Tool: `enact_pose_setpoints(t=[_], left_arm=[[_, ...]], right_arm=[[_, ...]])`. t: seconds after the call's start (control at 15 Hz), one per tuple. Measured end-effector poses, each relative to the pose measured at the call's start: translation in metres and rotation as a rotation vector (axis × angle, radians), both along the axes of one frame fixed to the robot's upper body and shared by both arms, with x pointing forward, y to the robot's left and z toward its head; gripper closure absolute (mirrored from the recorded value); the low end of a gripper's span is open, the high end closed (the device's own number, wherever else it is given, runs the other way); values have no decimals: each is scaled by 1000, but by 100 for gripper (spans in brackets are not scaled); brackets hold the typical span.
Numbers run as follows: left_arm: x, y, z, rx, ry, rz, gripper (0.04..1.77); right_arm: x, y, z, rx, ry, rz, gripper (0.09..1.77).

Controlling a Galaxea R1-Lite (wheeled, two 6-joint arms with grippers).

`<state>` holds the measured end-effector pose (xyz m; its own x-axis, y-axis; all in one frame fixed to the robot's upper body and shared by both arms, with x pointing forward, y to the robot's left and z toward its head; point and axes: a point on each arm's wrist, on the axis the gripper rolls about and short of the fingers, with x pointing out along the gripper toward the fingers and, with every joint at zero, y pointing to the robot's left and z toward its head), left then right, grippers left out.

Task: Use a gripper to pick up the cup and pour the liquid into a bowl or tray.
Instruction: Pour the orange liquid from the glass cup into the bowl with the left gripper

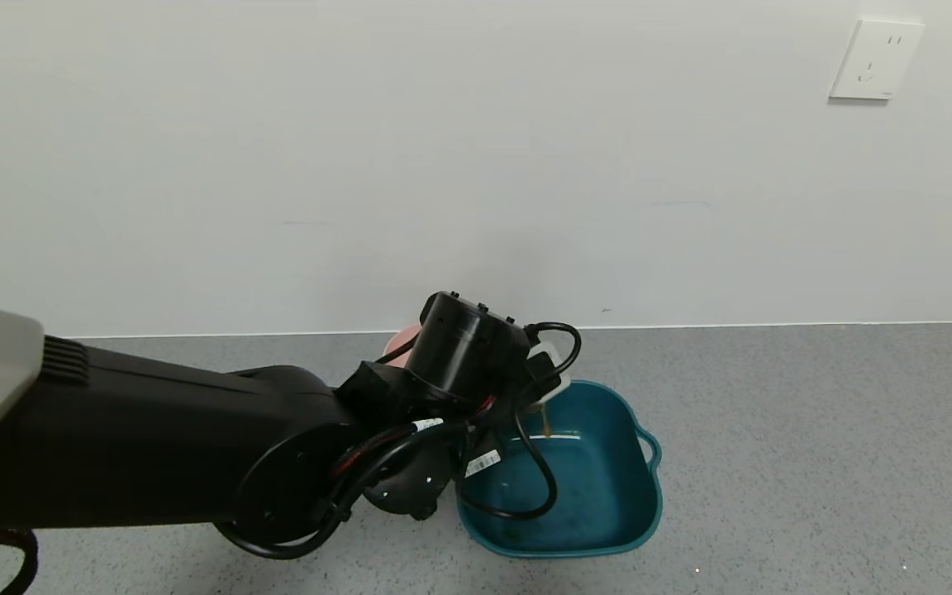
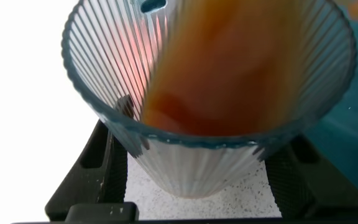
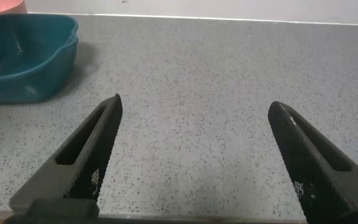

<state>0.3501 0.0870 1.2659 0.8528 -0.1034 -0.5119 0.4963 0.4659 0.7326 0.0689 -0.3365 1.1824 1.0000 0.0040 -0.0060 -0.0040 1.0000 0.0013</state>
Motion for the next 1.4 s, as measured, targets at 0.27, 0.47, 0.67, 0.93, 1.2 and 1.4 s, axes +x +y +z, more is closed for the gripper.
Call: enact_pose_setpoints(t=[0.27,0.47,0.67,0.93,1.2,1.4], left_arm=[[1,-12,0,61,-11,6,55],[0,-16,-3,117,-7,9,55],[-1,-20,-4,139,-12,7,55],[0,-24,-5,174,-26,8,55],[0,-27,-8,225,-43,24,55],[-1,-28,-9,268,-41,22,55]], right_arm=[[0,0,0,0,0,0,15],[0,0,0,0,0,0,15],[0,0,0,0,0,1,15],[0,0,0,0,0,1,15],[0,0,0,0,0,1,15],[0,0,0,0,0,1,15]])
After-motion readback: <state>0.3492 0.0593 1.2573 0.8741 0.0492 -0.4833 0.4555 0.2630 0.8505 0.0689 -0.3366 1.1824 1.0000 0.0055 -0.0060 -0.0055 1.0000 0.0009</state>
